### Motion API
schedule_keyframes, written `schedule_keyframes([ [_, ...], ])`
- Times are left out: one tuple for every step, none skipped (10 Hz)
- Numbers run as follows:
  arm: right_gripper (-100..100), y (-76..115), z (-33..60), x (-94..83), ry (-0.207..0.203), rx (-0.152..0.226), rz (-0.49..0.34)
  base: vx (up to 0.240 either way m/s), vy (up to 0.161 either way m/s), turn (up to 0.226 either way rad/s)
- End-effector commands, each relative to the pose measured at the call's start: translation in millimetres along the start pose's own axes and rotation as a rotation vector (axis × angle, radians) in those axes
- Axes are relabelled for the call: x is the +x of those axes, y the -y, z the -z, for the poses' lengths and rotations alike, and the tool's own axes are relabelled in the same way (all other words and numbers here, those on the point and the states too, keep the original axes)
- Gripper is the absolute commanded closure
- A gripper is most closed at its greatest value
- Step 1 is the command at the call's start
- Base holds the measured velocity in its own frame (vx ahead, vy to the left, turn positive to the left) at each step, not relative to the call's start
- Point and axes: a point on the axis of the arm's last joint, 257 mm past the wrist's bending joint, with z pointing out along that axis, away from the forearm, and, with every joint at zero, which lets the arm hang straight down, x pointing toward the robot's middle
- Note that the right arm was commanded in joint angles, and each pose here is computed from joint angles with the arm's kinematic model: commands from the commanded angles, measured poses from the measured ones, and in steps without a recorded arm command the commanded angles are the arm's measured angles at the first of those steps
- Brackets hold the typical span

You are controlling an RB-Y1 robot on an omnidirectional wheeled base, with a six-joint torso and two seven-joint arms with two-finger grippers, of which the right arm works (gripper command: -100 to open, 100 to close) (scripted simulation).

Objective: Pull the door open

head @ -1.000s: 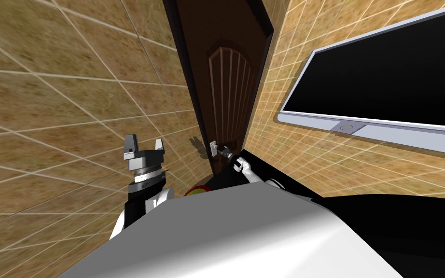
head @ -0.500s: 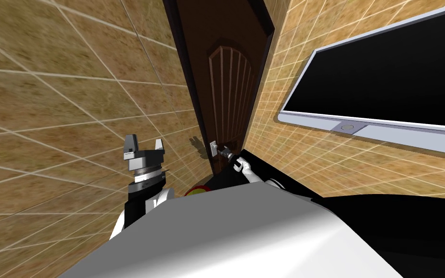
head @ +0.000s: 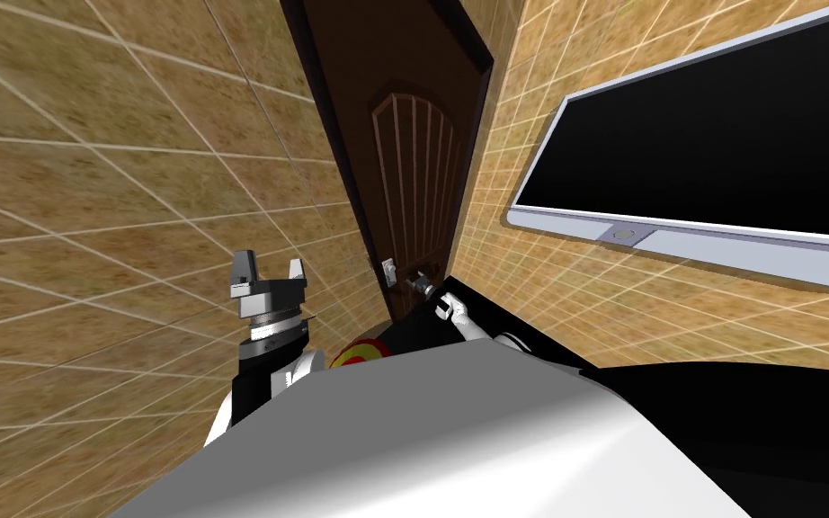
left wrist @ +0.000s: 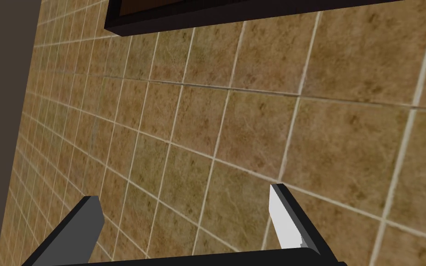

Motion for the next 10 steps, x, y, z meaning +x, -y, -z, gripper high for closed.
schedule_keyframes([
  [-100,2.1,0.5,0.5,-0.001,0.004,0.004,-0.157,-0.199,0.010],
  [-100,3.5,0.7,0.6,-0.002,0.006,0.006,-0.147,-0.202,0.011],
  [-100,5.3,0.9,0.8,-0.003,0.009,0.009,-0.160,-0.176,0.016],
  [-100,7.2,1.1,1.0,-0.004,0.013,0.012,-0.162,-0.183,0.011],
  [-100,9.1,1.3,1.1,-0.005,0.016,0.015,-0.165,-0.192,0.016],
  [-100,12.2,1.6,1.4,-0.007,0.021,0.019,-0.157,-0.197,0.025],
  [-100,14.3,1.8,1.5,-0.008,0.026,0.023,-0.145,-0.185,0.027],
  [-100,17.6,2.1,1.8,-0.010,0.032,0.028,-0.131,-0.200,0.028],
  [-100,19.9,2.3,1.9,-0.011,0.036,0.031,-0.123,-0.181,0.029],
  [-100,23.4,2.6,2.1,-0.013,0.043,0.037,-0.095,-0.167,0.036],
])
